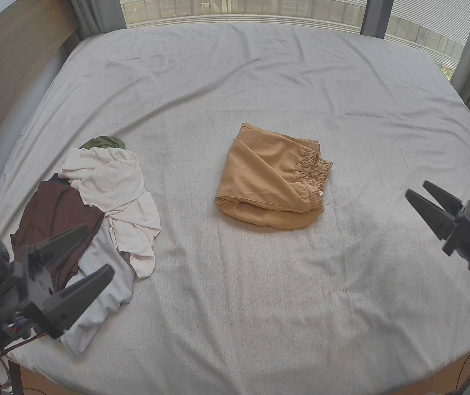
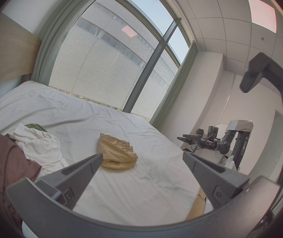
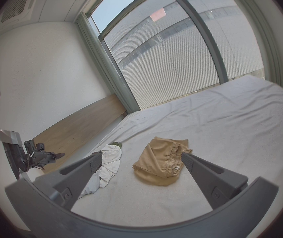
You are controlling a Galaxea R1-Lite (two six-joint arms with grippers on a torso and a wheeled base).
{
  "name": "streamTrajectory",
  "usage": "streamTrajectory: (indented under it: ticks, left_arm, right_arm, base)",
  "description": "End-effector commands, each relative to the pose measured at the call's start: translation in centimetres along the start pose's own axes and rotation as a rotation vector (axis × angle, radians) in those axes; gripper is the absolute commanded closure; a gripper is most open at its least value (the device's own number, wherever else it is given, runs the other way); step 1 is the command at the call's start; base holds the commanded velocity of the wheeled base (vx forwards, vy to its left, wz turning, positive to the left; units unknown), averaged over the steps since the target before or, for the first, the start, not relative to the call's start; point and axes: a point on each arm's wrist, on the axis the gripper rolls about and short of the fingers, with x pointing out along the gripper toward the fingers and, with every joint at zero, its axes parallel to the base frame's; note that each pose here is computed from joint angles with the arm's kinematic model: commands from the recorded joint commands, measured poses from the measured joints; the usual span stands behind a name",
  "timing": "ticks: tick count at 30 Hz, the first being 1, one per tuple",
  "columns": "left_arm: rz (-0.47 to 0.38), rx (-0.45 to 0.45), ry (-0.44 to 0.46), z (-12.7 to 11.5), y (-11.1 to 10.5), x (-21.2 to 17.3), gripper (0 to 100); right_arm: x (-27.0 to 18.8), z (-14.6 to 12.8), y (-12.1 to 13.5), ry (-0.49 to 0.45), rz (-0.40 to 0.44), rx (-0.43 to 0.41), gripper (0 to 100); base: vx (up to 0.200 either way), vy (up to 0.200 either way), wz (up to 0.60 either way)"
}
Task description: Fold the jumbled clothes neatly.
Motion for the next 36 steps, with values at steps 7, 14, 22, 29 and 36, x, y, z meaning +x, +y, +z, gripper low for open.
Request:
streamTrajectory:
  ticks: [7, 14, 22, 29, 36]
  left_arm:
    - [0.164, -0.027, 0.004, -2.1, -5.3, -11.7, 0]
    - [0.265, -0.027, 0.015, -4.4, -6.1, -13.9, 0]
    - [0.353, -0.005, 0.035, -5.9, -6.1, -14.5, 0]
    - [0.593, 0.040, 0.086, -6.9, -5.8, -14.7, 0]
    - [0.634, 0.115, 0.037, -7.1, -6.2, -15.0, 0]
  right_arm:
    - [-15.2, -1.7, 4.4, -0.163, -0.156, -0.128, 0]
    - [-19.8, -5.2, 6.1, -0.104, -0.193, -0.133, 0]
    - [-20.2, -8.5, 4.7, 0.017, -0.543, -0.219, 0]
    - [-20.3, -8.5, 4.6, 0.034, -0.612, -0.290, 0]
    - [-20.3, -8.6, 4.7, 0.050, -0.550, -0.306, 0]
  base:
    - [0.000, 0.000, 0.00]
    - [0.000, 0.000, 0.00]
    - [0.000, 0.000, 0.00]
    - [0.000, 0.000, 0.00]
    - [0.000, 0.000, 0.00]
